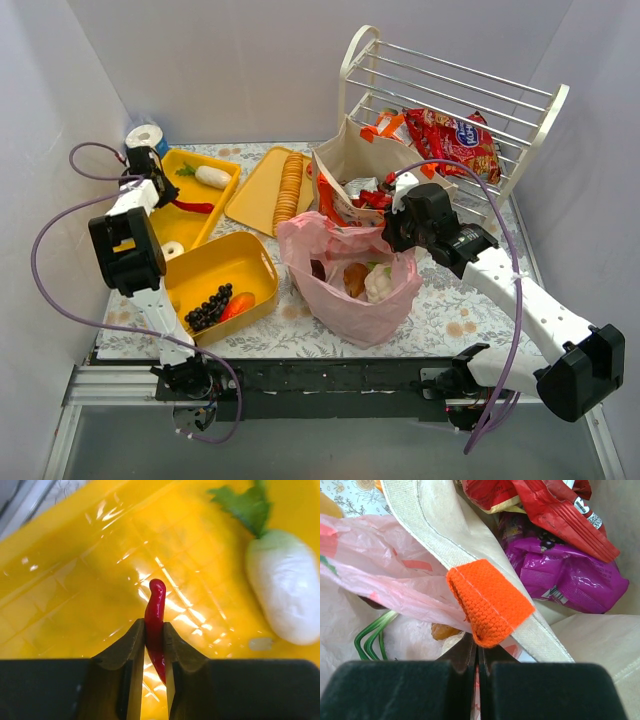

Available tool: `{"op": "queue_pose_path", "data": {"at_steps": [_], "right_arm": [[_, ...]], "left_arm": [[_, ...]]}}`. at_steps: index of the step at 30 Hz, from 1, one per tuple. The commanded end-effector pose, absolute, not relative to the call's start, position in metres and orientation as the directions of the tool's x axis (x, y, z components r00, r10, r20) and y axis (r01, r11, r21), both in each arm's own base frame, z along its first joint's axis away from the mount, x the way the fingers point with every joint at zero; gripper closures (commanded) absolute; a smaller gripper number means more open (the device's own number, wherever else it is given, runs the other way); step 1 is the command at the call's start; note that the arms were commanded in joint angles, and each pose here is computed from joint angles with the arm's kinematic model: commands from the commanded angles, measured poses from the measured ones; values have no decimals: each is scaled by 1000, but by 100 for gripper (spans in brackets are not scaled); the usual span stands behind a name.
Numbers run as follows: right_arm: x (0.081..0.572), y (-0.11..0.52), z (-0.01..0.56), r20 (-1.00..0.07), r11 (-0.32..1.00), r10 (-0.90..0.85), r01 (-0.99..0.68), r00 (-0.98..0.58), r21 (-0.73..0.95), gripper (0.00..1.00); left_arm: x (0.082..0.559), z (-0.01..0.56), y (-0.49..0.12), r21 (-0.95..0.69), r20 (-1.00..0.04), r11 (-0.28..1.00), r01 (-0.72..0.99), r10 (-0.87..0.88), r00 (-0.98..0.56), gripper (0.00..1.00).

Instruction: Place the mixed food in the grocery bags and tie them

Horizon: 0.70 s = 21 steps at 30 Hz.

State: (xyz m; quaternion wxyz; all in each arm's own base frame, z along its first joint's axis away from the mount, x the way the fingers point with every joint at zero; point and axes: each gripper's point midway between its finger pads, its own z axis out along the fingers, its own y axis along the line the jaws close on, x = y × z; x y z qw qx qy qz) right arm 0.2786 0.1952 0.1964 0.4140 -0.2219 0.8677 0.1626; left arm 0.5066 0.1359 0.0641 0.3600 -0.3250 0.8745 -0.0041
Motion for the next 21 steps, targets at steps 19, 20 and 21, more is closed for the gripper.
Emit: {"op": "queue_pose_path", "data": {"at_steps": [19,20,21], "right_arm": [[278,212,225,-883,784,-196,-609,-427,120,99],[278,211,225,-883,784,-200,-610,-424,116,99],[278,210,227,-887,785,-196,-609,-418,114,99]], "left_arm": [[350,466,-135,-421,-905,741,523,-382,-187,100],[338,472,-145,-390,-918,728,565,-358,-172,100],[332,473,-152,-351,-933,727,590,-327,-153,100]]}}
